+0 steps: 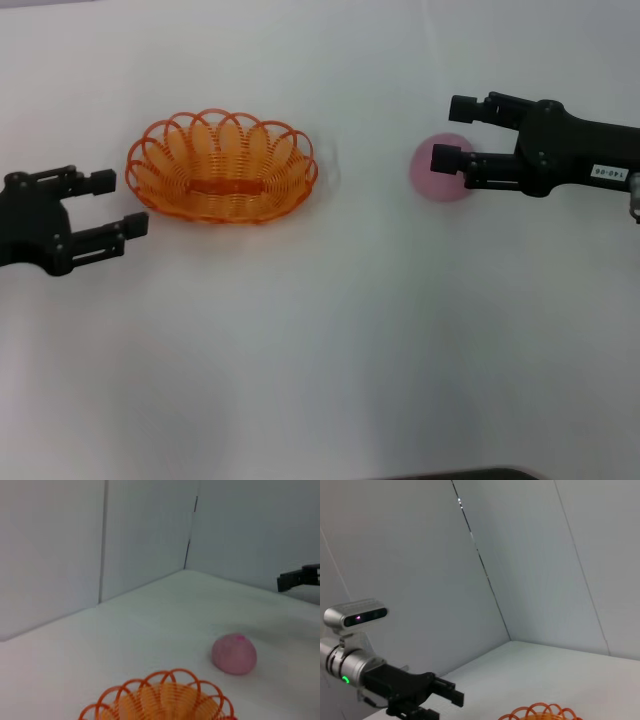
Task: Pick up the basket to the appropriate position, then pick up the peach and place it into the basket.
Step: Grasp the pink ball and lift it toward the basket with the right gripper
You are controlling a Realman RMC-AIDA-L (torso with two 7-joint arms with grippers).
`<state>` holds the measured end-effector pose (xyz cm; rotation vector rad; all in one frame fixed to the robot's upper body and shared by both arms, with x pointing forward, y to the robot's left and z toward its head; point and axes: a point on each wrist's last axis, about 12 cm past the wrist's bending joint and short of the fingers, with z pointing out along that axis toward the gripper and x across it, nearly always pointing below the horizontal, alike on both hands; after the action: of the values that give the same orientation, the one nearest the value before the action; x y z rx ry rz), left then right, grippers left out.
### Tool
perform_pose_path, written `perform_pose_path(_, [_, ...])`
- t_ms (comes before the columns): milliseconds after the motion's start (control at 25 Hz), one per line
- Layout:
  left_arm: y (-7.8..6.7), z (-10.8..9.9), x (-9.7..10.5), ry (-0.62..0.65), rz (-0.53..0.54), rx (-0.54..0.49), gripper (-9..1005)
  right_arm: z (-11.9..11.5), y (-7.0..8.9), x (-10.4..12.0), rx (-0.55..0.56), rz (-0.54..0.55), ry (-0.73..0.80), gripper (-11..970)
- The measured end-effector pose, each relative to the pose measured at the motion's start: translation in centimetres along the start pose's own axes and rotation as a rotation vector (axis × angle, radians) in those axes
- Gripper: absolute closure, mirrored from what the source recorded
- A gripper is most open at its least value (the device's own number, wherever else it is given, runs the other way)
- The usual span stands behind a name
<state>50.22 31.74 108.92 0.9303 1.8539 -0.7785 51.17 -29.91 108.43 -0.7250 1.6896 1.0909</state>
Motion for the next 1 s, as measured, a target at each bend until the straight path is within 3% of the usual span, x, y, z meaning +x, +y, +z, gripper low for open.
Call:
perform_pose_path(320, [-0.4,-1.7,1.0,-0.031,-0.044,-0.028,280,0.5,-0.5,-0.4,0.012,-0.01,0.014,43])
perform_pose_path(1000, [-1.3,-2.2,1.8,-0.04,-0.074,-0.013,119,0.4,-0.7,-0.7,0.016,-0.012,0.024,43])
